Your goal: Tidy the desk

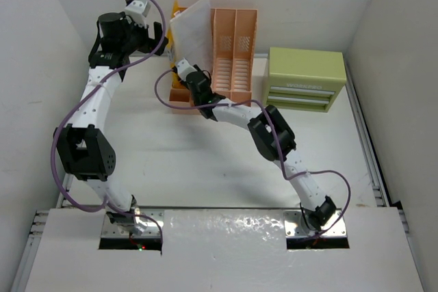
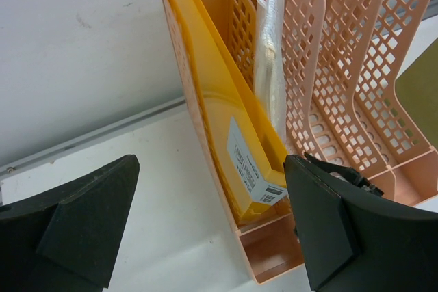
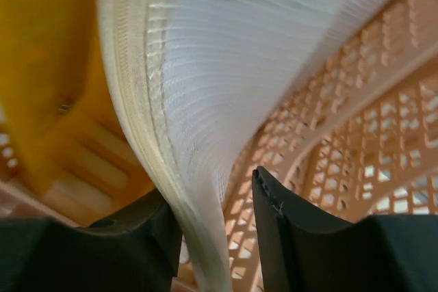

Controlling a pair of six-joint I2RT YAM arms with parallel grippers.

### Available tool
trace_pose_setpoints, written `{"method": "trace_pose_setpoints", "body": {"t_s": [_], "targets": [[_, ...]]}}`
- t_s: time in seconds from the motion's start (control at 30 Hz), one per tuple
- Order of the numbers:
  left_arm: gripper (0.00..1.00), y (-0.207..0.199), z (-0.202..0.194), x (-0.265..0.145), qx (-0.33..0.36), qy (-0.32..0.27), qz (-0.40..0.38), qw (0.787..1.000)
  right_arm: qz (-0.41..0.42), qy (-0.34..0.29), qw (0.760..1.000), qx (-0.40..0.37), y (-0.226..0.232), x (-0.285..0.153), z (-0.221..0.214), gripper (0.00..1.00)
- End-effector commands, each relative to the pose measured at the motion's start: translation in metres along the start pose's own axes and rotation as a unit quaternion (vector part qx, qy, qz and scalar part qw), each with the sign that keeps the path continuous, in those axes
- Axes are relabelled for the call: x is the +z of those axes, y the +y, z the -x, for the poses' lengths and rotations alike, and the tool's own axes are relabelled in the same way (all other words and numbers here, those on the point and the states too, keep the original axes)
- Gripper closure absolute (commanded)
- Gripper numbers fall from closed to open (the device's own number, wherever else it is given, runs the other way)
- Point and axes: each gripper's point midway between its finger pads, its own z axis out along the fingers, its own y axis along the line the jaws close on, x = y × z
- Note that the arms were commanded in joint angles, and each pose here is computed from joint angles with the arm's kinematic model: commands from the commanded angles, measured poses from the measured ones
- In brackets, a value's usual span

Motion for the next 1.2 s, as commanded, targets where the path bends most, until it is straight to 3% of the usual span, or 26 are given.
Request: {"method": "trace_pose_setpoints", "body": {"t_s": [0.0, 0.1, 0.3, 0.47, 0.67, 0.77, 0.8, 0.87, 1.03, 1.1, 1.17], "targets": [[0.14, -0.004, -0.009, -0.008, 0.001, 0.017, -0.002, 1.0, -0.125, -0.071, 0.984, 0.1, -0.072, -0.019, 0.06, 0.59], [0.14, -0.004, -0.011, -0.007, 0.001, 0.018, -0.003, 1.0, -0.168, -0.087, 0.97, 0.151, -0.094, -0.033, 0.062, 0.61], [0.14, -0.004, -0.014, -0.006, -0.001, 0.022, -0.004, 1.0, -0.132, -0.109, 0.953, 0.248, -0.102, -0.03, 0.066, 0.52], [0.14, -0.004, -0.013, -0.006, -0.001, 0.02, -0.005, 1.0, -0.124, -0.137, 0.95, 0.251, -0.105, -0.029, 0.084, 0.39], [0.13, -0.003, -0.015, -0.005, -0.001, 0.022, -0.005, 1.0, -0.103, -0.127, 0.962, 0.22, -0.089, -0.002, 0.091, 0.34], [0.13, -0.001, -0.017, -0.003, -0.001, 0.024, -0.004, 1.0, -0.059, -0.137, 0.97, 0.194, -0.068, 0.012, 0.096, 0.42], [0.13, -0.001, -0.017, -0.004, -0.002, 0.025, -0.004, 1.0, -0.054, -0.14, 0.969, 0.194, -0.065, 0.013, 0.097, 0.55], [0.13, -0.002, -0.019, -0.003, -0.003, 0.027, -0.006, 1.0, -0.049, -0.141, 0.969, 0.198, -0.063, 0.013, 0.095, 0.62], [0.13, -0.001, -0.021, -0.001, -0.001, 0.03, -0.006, 1.0, -0.043, -0.152, 0.967, 0.199, -0.067, 0.006, 0.105, 0.44], [0.13, -0.001, -0.021, 0.0, -0.002, 0.029, -0.007, 1.0, -0.05, -0.155, 0.966, 0.2, -0.074, 0.005, 0.112, 0.42], [0.13, -0.002, -0.021, 0.0, -0.005, 0.03, -0.009, 1.0, -0.079, -0.157, 0.962, 0.211, -0.086, 0.002, 0.115, 0.47]]}}
